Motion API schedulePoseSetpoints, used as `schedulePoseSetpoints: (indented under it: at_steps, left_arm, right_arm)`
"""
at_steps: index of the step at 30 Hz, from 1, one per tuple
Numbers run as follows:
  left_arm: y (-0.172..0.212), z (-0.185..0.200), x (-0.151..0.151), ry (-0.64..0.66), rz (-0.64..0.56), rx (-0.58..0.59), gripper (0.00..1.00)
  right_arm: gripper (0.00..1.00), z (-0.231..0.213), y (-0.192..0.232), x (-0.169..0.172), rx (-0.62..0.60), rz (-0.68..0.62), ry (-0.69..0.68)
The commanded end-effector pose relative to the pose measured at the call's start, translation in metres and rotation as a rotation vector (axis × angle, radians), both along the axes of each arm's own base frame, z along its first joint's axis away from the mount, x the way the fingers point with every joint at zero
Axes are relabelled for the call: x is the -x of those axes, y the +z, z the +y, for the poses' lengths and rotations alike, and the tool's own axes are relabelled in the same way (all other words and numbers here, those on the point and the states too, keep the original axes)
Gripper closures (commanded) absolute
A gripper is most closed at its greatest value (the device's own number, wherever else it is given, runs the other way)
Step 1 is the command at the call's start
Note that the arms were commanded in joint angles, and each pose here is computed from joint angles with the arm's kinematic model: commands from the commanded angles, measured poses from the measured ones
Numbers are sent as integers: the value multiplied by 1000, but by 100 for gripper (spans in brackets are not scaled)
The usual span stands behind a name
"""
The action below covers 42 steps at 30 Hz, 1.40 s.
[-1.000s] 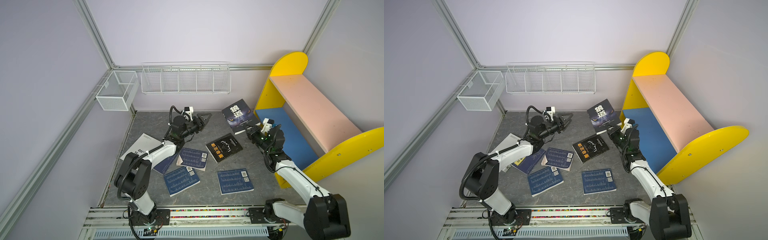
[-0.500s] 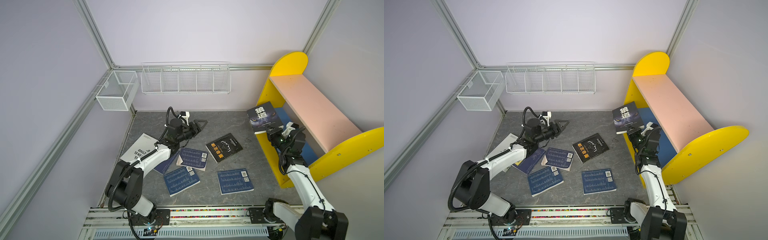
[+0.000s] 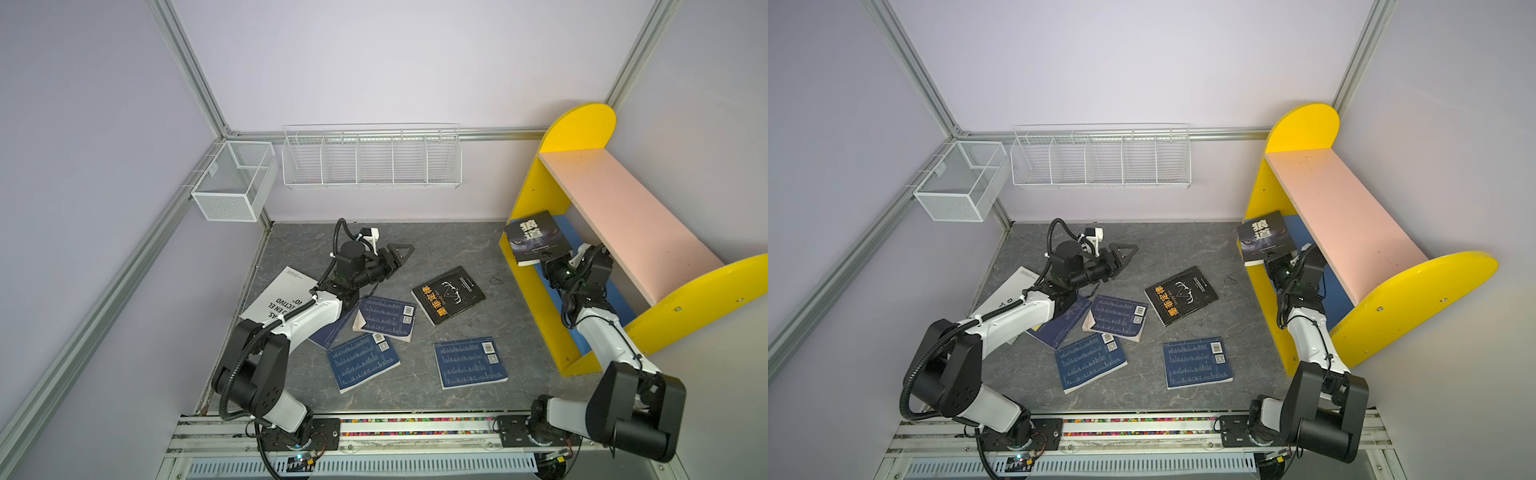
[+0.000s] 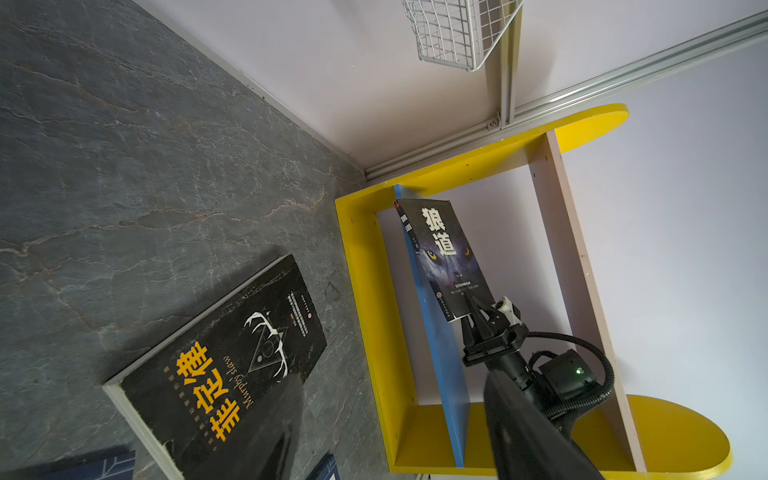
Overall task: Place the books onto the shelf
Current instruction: 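Stand the book upright on the blue shelf with the right gripper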
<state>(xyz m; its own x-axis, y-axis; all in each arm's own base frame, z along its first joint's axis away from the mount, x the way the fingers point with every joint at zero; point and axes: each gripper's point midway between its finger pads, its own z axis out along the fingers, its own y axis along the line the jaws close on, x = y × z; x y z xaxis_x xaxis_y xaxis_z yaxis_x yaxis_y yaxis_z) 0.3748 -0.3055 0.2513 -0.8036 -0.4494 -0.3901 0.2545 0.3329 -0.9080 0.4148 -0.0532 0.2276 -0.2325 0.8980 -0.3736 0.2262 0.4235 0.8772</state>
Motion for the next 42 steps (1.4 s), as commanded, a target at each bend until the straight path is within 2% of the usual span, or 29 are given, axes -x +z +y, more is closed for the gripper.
schedulePoseSetpoints:
  at_steps: [1,11,18,25,33,42]
  left_arm:
    - [-6,1,-2,2,9,-2,30]
    - [-20,5,-4,19,34,-27,30]
    - [-27,2,-10,16,51,-26,31]
    - [-32,-7,-19,-1,74,9,31]
    - [-39,-13,-22,-20,102,51,33]
    - [-22,-19,-22,-52,83,93,33]
  right_arm:
    - [91,-20,33,-18,71,-129,-60]
    - [90,-43,8,-44,46,-70,-80]
    - [91,-69,-7,-33,31,-36,-160]
    - [91,-79,-13,-26,46,3,-164]
    - [91,-65,-35,-49,-5,58,-24]
    - [91,-45,-44,-42,-46,83,86]
